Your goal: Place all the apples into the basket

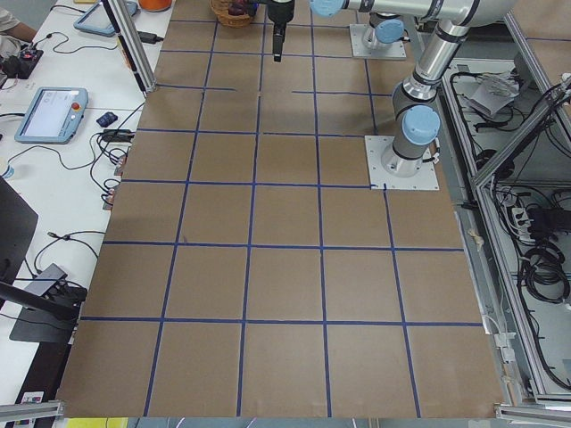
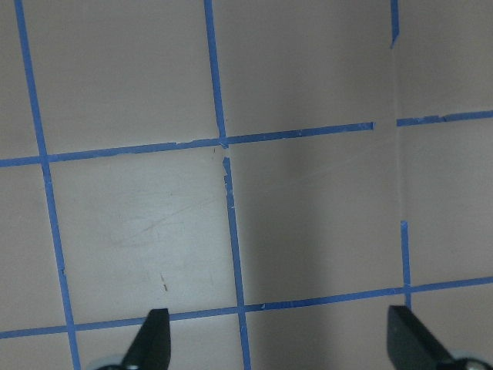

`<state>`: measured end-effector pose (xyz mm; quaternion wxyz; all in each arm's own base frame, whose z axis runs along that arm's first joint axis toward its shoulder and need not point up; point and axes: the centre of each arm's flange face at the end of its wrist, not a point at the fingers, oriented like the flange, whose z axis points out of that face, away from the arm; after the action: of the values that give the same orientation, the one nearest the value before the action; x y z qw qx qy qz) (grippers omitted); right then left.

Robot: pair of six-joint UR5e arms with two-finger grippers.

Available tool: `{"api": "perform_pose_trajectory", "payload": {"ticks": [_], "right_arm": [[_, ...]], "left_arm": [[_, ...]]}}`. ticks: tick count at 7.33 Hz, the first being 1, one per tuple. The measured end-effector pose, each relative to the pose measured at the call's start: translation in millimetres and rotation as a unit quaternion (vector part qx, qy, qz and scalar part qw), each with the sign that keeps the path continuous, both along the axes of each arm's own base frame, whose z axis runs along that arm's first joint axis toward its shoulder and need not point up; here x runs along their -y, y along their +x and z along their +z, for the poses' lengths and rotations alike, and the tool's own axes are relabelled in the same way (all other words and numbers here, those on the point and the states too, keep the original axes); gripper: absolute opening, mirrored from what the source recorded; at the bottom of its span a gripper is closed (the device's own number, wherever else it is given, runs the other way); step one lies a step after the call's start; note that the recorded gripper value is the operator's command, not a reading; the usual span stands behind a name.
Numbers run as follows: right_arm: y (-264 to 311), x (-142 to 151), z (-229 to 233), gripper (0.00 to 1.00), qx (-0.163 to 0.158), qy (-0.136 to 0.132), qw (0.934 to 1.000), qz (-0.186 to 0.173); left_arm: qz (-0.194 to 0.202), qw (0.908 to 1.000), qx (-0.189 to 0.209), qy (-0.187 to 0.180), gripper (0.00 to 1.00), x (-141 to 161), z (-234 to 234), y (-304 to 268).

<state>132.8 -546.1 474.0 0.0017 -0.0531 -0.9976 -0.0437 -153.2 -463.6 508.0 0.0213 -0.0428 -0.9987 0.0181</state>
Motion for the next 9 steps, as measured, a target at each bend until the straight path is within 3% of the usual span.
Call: {"api": "perform_pose_trajectory", "payload": {"ticks": [2, 9], "right_arm": [[13, -38, 1, 1.00, -0.003, 0.003, 0.9999, 0.015], [-6, -51, 26, 1.00, 0.011, 0.010, 0.9999, -0.003]], "left_arm": [[0.000, 1.0000, 0.000, 0.000, 1.00, 0, 0, 0], [0.000, 1.0000, 0.000, 0.000, 1.00, 0, 0, 0]]}}
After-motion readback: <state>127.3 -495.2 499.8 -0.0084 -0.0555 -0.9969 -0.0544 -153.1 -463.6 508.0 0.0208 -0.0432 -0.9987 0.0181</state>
